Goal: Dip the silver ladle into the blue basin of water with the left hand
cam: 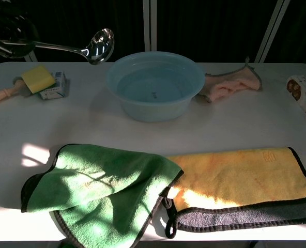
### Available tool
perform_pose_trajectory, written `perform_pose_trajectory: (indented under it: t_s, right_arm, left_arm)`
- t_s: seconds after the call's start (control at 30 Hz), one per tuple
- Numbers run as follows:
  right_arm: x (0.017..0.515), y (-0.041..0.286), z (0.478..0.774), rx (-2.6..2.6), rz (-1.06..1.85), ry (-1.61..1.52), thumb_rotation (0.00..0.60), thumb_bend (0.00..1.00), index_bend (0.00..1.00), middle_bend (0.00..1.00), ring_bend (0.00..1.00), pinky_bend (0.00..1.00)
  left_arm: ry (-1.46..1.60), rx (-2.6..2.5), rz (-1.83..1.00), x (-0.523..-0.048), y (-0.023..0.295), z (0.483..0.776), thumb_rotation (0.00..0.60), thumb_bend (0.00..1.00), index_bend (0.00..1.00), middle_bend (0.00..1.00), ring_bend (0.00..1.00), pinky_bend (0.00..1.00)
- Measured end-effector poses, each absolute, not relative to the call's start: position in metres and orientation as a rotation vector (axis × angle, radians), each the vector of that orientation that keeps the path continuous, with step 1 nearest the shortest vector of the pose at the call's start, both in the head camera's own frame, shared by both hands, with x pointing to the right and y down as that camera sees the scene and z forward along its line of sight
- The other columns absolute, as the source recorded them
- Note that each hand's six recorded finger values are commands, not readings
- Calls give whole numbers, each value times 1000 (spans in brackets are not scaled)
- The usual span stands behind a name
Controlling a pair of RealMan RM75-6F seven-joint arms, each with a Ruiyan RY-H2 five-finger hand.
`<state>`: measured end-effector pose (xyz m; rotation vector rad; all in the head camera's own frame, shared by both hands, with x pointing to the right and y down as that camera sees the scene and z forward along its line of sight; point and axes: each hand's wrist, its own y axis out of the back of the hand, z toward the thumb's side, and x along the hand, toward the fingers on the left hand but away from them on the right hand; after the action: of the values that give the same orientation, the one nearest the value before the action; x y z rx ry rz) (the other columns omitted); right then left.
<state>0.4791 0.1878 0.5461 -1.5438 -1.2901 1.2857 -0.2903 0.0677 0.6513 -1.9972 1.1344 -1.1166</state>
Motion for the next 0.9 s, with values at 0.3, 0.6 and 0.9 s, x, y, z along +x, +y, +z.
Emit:
perform_pose_trajectory:
  t_s: [0.3,0.6,0.9]
  right_arm:
    - [482,186,538,-1534,1252,-1329,600,363,22,0,0,0]
    - [485,185,536,-1551,1236,-1343,600,360,22,0,0,0]
    - [488,184,533,-1547,1227,-1353,600,360,22,0,0,0]
  left_arm:
    - [1069,-2078,-1136,-231,34,677,600,507,773,673,611,794]
    - [1013,-2064,-1199,-206,21,713,600,507,787,677,624,802]
    - [925,-1959,-1205,-185,13,730,600,512,799,692,635,810]
